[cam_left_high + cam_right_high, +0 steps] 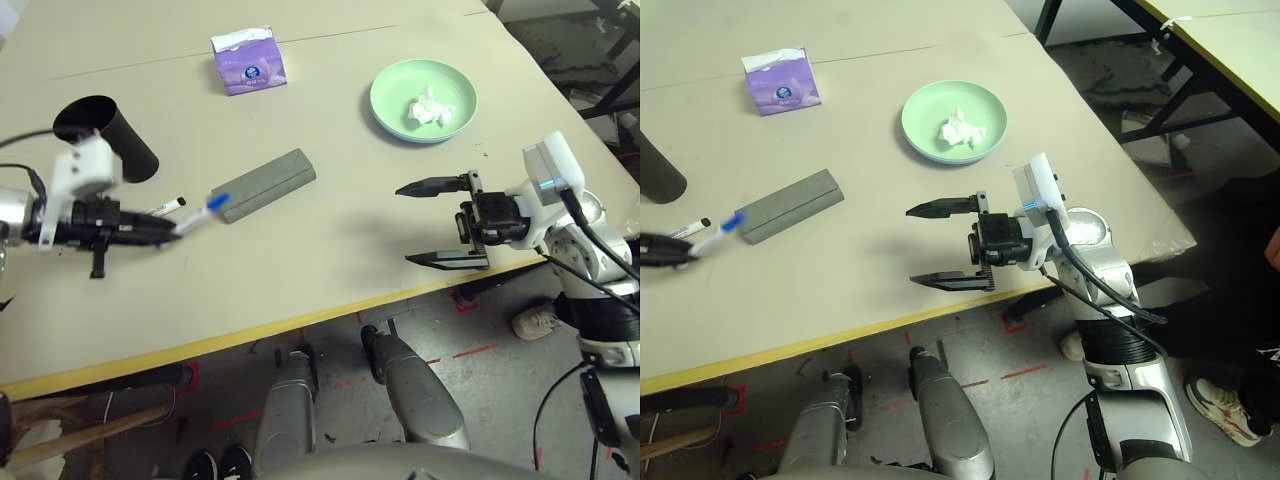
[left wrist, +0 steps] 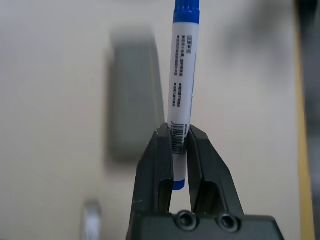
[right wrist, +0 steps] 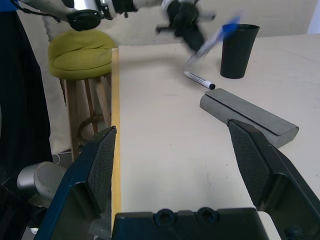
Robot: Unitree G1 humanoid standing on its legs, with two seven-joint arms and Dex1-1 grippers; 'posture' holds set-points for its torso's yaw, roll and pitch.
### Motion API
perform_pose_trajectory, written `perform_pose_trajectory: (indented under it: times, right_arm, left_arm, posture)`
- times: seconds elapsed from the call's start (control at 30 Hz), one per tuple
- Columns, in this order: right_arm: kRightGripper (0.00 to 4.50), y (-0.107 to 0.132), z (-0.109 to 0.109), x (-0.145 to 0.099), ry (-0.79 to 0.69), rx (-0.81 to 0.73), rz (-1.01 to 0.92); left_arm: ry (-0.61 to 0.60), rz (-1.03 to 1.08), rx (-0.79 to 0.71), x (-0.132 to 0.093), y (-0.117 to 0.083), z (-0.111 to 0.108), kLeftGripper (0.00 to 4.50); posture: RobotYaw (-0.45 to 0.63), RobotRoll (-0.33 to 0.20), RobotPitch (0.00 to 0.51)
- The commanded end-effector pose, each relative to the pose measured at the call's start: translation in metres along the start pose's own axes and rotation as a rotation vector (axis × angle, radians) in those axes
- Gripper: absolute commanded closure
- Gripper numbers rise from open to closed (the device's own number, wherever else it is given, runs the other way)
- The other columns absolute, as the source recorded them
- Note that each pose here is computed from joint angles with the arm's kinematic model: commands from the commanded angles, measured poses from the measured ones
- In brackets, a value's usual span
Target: Organize and tidy the items on the table.
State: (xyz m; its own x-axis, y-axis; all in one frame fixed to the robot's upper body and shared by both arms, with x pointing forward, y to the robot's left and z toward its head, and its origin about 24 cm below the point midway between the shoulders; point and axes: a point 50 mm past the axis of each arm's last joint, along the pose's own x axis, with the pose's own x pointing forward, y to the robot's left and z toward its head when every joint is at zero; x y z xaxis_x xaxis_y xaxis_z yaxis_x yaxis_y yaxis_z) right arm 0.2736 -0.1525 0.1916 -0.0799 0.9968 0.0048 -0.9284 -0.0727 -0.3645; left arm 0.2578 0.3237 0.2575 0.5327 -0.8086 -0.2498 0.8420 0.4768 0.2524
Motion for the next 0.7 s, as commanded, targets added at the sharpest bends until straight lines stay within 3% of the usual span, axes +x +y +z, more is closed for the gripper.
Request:
perform_pose_trajectory:
  times: [0.03,0.13,0.23,0.47,0.7]
  right_arm:
    - [0.00,0.001,0.000,0.002,-0.005,0.003,0.016]
    - [0.00,0.000,0.000,0.001,-0.004,0.003,0.014]
    - [0.00,-0.003,0.000,0.001,-0.006,-0.001,0.009]
    - [0.00,-0.009,0.000,0.001,-0.013,-0.006,-0.008]
    - [0.00,-0.012,0.001,0.004,-0.021,-0.010,-0.015]
  left_arm:
    - [-0.201,0.096,-0.044,-0.009,0.001,0.016,4.21]
    - [-0.349,0.236,-0.048,-0.021,0.006,0.026,4.21]
    - [-0.410,0.417,-0.038,-0.039,0.012,0.023,4.21]
    - [-0.413,0.810,-0.027,-0.070,0.029,-0.007,4.21]
    - [-0.364,0.978,-0.007,-0.063,0.047,-0.029,4.21]
  posture:
    - [-0.21,0.000,0.270]
    - [-0.20,0.000,0.264]
    - [-0.18,0.000,0.260]
    - [-0.16,0.000,0.252]
    - [-0.15,0.000,0.253]
